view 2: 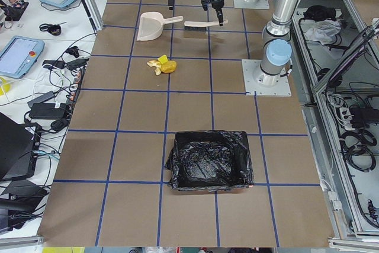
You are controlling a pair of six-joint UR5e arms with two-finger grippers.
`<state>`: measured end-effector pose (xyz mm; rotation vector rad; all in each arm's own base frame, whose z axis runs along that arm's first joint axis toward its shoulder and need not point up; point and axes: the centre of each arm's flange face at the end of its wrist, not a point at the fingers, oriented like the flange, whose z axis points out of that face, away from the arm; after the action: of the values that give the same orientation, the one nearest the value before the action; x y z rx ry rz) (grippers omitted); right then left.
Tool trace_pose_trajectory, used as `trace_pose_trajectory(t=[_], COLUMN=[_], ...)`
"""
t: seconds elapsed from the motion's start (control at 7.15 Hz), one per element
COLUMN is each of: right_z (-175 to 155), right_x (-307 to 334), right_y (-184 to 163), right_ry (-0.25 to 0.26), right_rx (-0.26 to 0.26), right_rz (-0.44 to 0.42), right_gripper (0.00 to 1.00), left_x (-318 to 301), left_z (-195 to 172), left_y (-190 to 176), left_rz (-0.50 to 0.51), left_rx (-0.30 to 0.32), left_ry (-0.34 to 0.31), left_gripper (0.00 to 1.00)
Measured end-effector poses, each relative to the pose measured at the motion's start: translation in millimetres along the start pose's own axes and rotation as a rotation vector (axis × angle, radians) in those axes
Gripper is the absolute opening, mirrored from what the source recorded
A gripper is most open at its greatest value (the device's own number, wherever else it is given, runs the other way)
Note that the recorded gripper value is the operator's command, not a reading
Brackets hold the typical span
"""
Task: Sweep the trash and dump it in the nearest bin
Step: 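Lift the brush with the right gripper while the left gripper reaches for the dustpan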
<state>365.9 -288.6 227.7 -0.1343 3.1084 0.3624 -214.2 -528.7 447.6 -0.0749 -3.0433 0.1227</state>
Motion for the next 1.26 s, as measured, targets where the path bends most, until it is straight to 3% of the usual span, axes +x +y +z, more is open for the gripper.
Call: trace_pose_trajectory(t=[0.28, 0.42, 0.56, 0.84, 1.26], right_z=[2, 2, 3, 5, 5], right_x=[-1, -2, -3, -6, -9], right_y=[-1, 0, 0, 0, 1], right_ry=[-0.001, -0.004, -0.008, -0.012, -0.038], right_rx=[-0.003, -0.005, -0.008, -0.016, -0.031], right_rz=[0.049, 0.070, 0.082, 0.089, 0.100], right_gripper=[0.81, 0.66, 0.35, 0.01, 0.00], left_x=[17, 32, 48, 79, 112], left_z=[41, 63, 85, 129, 180], left_y=[-15, -21, -26, -29, -25], left_rz=[0.047, 0.063, 0.069, 0.063, 0.067], left_rx=[0.009, 0.016, 0.022, 0.010, -0.015], left_ry=[0.008, 0.015, 0.020, 0.025, 0.026], left_gripper=[1.00, 1.00, 1.00, 1.00, 1.00])
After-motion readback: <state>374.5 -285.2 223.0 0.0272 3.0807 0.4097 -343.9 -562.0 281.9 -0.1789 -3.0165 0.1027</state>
